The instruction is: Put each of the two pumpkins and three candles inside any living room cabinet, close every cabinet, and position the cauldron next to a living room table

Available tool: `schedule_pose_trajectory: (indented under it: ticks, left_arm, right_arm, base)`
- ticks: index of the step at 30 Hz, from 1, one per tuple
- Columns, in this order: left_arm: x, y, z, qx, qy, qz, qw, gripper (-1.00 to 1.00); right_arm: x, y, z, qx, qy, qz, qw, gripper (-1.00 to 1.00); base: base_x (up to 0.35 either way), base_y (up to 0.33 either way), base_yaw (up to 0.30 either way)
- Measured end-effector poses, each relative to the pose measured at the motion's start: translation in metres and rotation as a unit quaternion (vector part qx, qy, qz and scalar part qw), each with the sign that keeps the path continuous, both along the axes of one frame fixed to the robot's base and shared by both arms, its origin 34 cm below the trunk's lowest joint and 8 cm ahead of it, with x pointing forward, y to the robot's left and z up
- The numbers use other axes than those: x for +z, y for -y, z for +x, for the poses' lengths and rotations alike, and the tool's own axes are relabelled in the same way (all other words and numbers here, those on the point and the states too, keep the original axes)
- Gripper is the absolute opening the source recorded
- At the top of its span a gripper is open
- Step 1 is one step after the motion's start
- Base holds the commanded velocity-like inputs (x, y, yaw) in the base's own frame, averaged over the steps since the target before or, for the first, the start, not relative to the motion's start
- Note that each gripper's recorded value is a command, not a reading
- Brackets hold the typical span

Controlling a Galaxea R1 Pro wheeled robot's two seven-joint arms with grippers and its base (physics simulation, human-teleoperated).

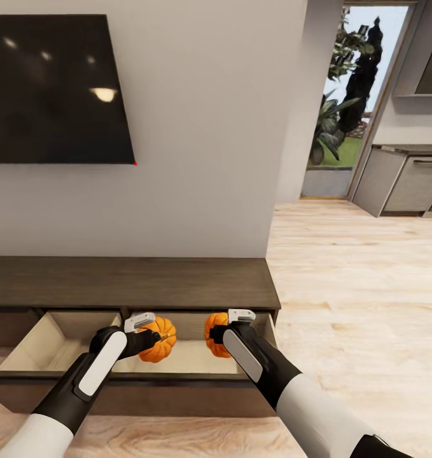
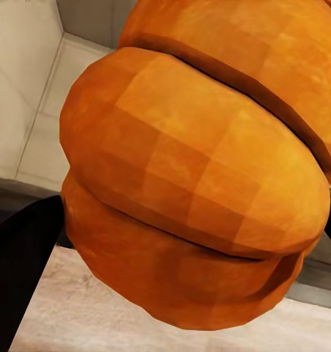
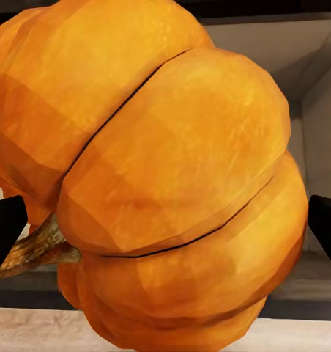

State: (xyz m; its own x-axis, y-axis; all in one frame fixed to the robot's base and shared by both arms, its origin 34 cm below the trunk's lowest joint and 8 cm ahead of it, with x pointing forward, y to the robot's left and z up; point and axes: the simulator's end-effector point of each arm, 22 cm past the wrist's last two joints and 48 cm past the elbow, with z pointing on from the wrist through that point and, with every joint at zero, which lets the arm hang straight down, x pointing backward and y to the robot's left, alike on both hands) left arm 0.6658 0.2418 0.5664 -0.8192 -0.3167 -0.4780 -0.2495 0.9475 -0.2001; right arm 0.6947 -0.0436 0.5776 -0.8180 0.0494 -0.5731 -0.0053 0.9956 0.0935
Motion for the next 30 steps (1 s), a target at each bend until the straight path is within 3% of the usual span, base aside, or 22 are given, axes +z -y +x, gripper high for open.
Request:
schedule_pose_trajectory:
  ticks: [30]
  left_arm:
    - [0.0004,-0.0004,0.0004,0.0,0.001,0.001,1.0,-1.0]
  right_arm:
    - [-0.0002,-0.0002,-0.0002,0.0,0.0,0.0,1.0,-1.0]
  base:
    - [0.081,0.025,0.0]
